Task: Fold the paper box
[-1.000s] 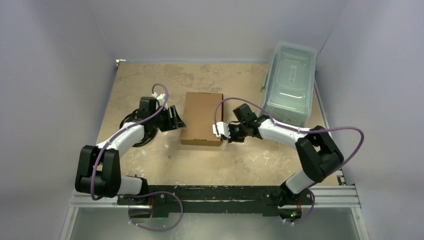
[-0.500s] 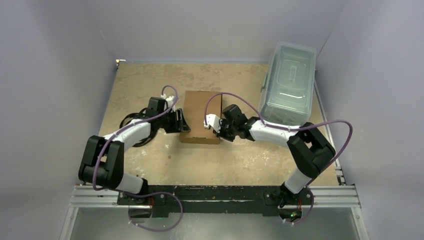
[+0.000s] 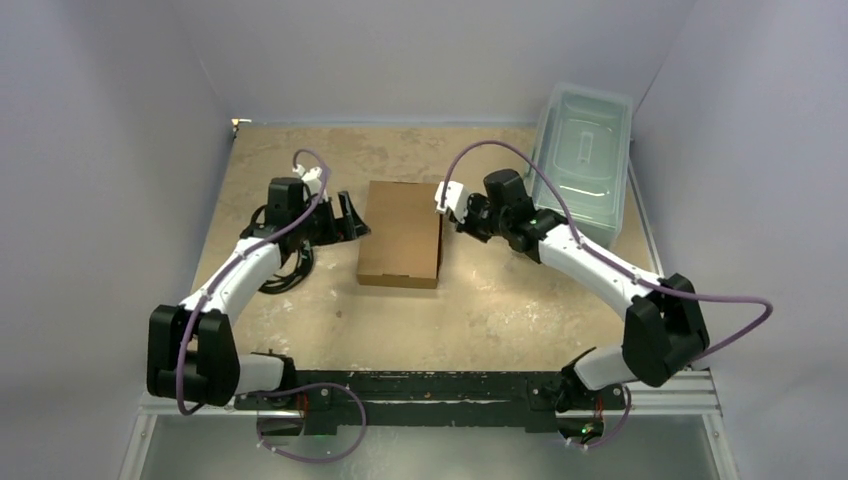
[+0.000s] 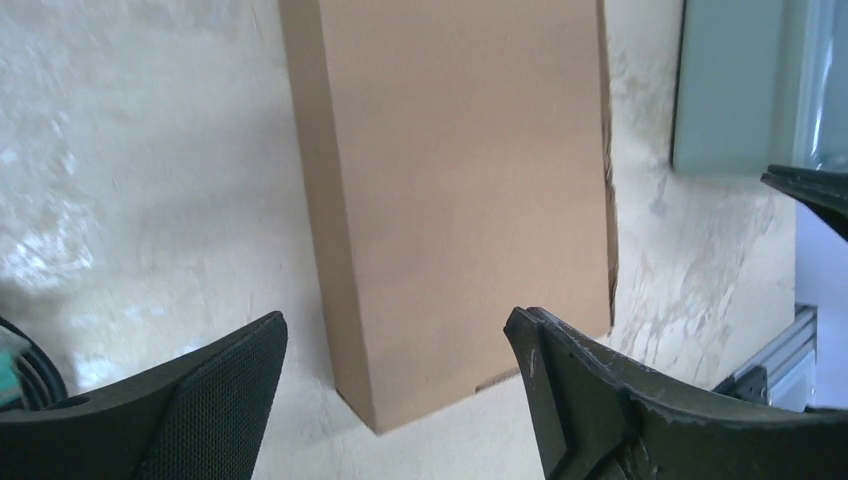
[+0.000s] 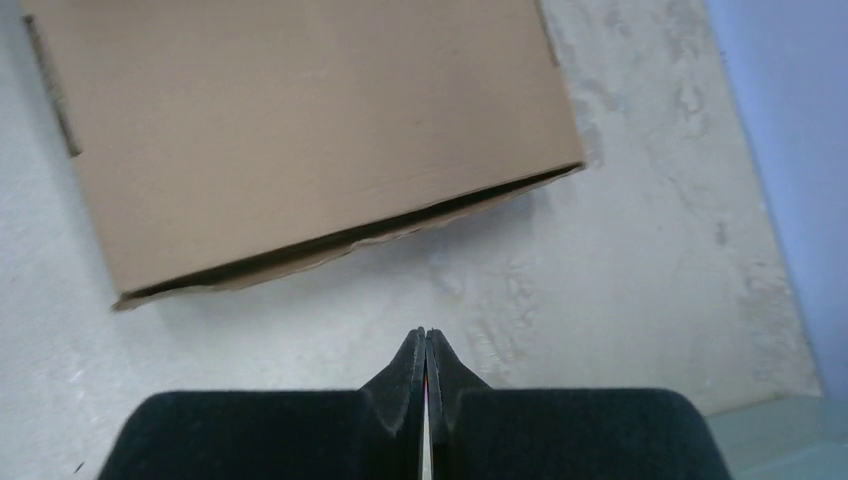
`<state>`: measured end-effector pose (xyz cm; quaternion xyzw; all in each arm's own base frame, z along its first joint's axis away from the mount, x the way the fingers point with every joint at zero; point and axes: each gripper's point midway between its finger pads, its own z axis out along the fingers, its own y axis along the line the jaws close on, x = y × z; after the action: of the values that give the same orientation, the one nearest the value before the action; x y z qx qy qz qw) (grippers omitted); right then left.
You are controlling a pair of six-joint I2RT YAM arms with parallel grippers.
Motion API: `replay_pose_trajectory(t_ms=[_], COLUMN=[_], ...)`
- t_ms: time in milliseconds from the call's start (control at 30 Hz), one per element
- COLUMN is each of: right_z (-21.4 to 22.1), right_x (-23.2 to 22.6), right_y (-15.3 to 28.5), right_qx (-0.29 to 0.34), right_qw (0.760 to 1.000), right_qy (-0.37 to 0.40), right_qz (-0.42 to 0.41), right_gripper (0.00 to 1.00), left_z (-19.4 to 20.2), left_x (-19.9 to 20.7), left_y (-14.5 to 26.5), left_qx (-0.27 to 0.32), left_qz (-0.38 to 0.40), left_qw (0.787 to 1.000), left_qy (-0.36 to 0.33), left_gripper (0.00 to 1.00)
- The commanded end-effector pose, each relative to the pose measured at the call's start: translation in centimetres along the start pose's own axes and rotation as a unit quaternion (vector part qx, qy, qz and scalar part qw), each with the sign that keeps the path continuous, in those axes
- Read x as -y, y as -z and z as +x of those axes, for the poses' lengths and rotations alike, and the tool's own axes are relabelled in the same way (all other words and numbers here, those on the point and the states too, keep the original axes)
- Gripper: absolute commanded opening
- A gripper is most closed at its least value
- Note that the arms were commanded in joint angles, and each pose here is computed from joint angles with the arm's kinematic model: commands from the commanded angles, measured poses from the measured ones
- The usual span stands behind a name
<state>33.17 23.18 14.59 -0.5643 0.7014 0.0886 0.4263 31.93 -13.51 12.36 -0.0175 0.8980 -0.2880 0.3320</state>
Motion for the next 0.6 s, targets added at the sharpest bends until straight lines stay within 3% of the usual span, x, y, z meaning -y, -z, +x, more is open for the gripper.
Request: replay_pose_trajectory(t_ms=[0, 267, 567], right_z=[-1.6, 2.5, 1.6], right_x=[3.5, 2.8, -0.7], right_y=[-1.8, -7.2, -11.0], right_qx=[-0.005, -0.104, -0.066], right_qw=[0.998, 0.994, 0.985], right_qy=[-0.013, -0.033, -0.121], right_qz=[0.057, -0.019, -0.105], right_gripper=[0.0, 0.0, 0.0], left_z=[-4.4, -3.2, 1.0], left_x=[0.2, -1.2, 0.3], left_y=[-1.0, -5.7, -7.7], left_qx=[0.037, -0.034, -0.113], left_qz=[0.011, 0.025, 0.059], left_qw=[0.999, 0.999, 0.991], left_qy=[-0.004, 0.028, 0.032], left_gripper=[0.83, 0.78, 0.73])
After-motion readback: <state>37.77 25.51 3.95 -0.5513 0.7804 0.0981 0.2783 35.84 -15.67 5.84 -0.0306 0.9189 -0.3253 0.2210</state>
